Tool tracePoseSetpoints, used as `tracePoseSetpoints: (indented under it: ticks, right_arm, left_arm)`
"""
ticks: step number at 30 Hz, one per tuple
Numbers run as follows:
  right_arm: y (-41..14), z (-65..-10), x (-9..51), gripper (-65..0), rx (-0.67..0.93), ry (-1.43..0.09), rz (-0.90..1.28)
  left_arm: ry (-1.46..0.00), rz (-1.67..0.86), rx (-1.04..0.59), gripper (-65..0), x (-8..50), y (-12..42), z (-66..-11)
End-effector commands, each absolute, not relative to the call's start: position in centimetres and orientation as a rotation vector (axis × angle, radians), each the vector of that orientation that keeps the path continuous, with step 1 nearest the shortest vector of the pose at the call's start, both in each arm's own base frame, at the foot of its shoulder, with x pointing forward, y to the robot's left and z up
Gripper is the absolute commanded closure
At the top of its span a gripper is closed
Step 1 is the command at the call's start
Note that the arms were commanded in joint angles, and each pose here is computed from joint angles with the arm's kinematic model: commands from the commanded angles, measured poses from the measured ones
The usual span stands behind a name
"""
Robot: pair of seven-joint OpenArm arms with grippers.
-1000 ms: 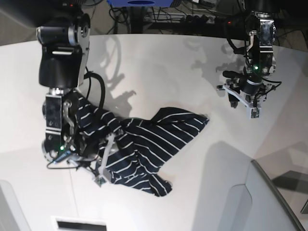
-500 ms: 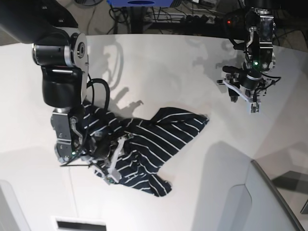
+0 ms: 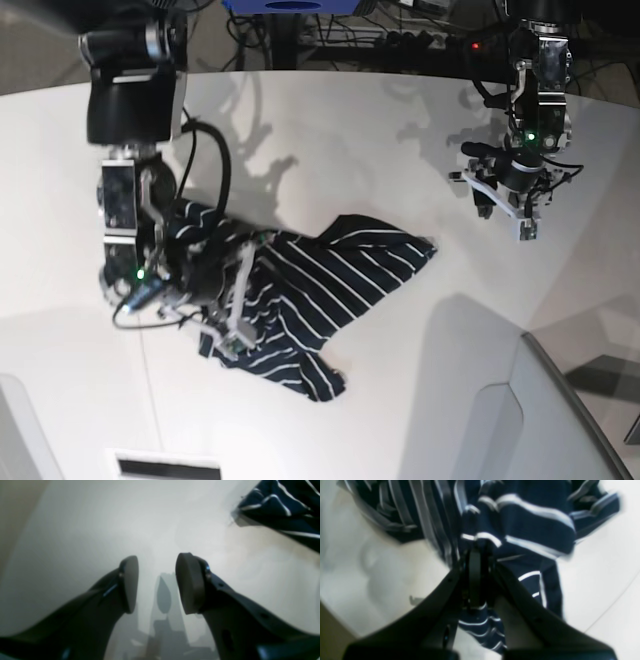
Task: Layout the t-shirt on the table in an organized manner, then fold the t-shirt properly
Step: 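Regrasp the shirt fabric with the right gripper near the middle, then pull the shirt apart with both grippers to spread it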
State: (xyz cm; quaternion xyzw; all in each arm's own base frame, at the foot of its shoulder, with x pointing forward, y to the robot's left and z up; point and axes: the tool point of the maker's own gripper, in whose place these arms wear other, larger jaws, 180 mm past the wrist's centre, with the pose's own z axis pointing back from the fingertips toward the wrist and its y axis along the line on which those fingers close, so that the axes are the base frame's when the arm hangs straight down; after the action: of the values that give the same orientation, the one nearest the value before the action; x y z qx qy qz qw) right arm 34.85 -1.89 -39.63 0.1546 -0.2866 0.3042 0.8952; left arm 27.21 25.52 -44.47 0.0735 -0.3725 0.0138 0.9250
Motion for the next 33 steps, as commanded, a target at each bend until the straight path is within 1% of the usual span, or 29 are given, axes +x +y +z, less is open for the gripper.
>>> tracePoseSetpoints:
  ticks: [1, 9, 11, 16, 18, 23, 25, 29, 33]
  right_arm:
    - [-1.1, -37.7, 35.4, -0.5, 0.33, -0.655, 0.656]
    - [0.7, -36.0, 30.1, -0.6, 0.295, -0.657, 0.778]
    - [0.3, -36.4, 30.1, -0.6, 0.287, -0.645, 0.78]
    - [-0.1, -39.2, 31.7, -0.6, 0.318, -0.591, 0.759]
    - [-0.3, -40.6, 32.2, -0.6, 0.336, -0.564, 0.747]
    - [-0.7, -41.0, 34.3, -0.5, 0.351, -0.564, 0.715]
    - [-1.4, -40.2, 35.6, -0.5, 0.342, -0.589, 0.687]
    - [-4.2, -39.1, 37.5, -0.5, 0.292, -0.62, 0.653]
    - [-6.5, -38.4, 38.7, -0.5, 0.25, -0.64, 0.634]
  left_arm:
    - [-0.817, 0.026, 0.161, -26.8, 28.6, 25.9, -43.2]
    - [-0.812, 0.055, 0.111, -26.8, 29.7, 23.6, -44.2]
    - [-0.795, 0.011, 0.084, -26.8, 29.6, 21.8, -44.9]
    - [-0.817, -0.128, -0.026, -26.8, 31.3, 14.9, -44.6]
    - [-0.844, -0.142, -0.081, -26.8, 32.6, 11.8, -43.8]
    - [-0.899, -0.12, -0.148, -26.8, 36.0, 8.0, -42.0]
    - [-0.873, -0.113, -0.143, -26.8, 37.4, 7.9, -42.8]
    - [-0.751, -0.096, -0.096, -26.8, 37.9, 9.8, -47.1]
    - [-0.729, -0.086, -0.03, -26.8, 36.6, 13.5, -50.1]
